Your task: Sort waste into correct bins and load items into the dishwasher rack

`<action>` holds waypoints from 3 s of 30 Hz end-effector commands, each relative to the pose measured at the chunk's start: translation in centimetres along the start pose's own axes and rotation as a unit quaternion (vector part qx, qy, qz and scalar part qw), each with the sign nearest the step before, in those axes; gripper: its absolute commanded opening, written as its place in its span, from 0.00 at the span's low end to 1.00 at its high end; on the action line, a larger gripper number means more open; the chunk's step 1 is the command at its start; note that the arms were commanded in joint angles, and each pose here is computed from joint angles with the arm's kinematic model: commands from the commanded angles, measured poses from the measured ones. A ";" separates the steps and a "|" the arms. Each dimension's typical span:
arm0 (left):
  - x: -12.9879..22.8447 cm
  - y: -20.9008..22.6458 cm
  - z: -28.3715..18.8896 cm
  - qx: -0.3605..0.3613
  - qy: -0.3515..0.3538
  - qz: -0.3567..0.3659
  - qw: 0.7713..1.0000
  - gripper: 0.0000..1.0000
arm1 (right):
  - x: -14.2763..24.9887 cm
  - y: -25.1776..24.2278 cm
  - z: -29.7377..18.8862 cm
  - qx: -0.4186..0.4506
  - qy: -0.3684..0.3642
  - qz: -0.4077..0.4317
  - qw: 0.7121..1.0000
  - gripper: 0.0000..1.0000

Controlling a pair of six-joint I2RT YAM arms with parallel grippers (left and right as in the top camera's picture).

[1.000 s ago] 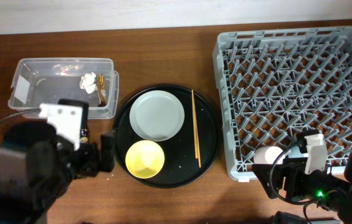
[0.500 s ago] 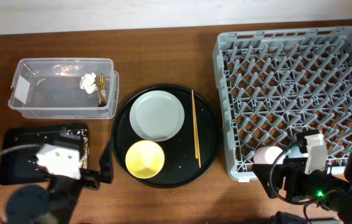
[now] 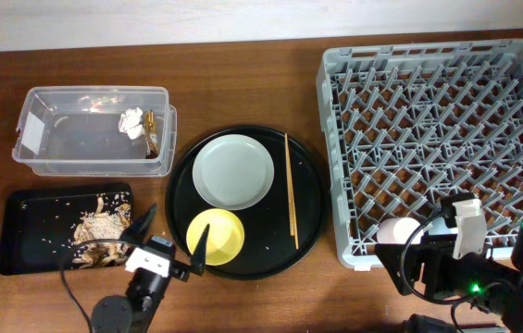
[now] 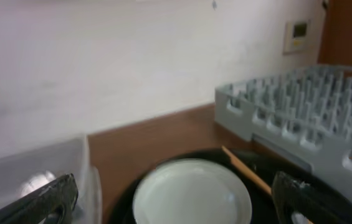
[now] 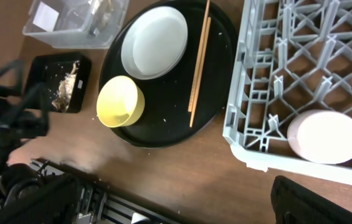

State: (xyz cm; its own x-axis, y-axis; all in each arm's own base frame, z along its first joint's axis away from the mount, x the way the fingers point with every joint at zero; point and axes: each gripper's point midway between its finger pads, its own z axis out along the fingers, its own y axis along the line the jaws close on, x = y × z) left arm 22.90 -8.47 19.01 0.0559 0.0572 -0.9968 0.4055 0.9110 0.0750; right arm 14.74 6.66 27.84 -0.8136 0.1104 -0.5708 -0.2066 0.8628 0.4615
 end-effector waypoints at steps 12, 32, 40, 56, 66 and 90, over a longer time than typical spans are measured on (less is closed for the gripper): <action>2.7 -0.7 0.0 0.019 0.040 -0.003 0.999 0.99 | -0.1 0.1 -0.1 0.000 -0.001 -0.003 1.000 0.99; 2.8 -0.7 0.0 0.019 0.040 -0.003 0.999 0.99 | 2.0 2.7 1.2 -0.031 0.080 -0.019 0.996 0.98; 2.7 -0.7 0.0 0.019 0.040 -0.003 0.999 0.99 | 2.2 4.3 8.4 -0.007 0.210 -0.072 0.975 0.99; 2.7 -0.7 0.0 0.019 0.040 -0.003 0.999 0.99 | 9.4 8.0 31.3 0.104 0.313 0.022 0.944 0.63; 2.7 -0.7 0.0 0.019 0.040 -0.003 0.999 0.99 | 9.3 5.6 32.6 0.160 0.291 0.017 0.943 0.04; 2.7 -0.7 0.0 0.019 0.040 -0.003 0.999 0.99 | -13.1 -17.3 5.4 0.626 -0.109 0.039 0.771 0.04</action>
State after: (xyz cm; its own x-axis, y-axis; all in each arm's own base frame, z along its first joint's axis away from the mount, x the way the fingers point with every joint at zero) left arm 22.87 -8.79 16.31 -0.0250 0.0756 -0.9968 0.4321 0.9000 0.0574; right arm 30.38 -5.44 24.57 -0.5988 0.2148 -0.7716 0.6608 0.6768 -0.3244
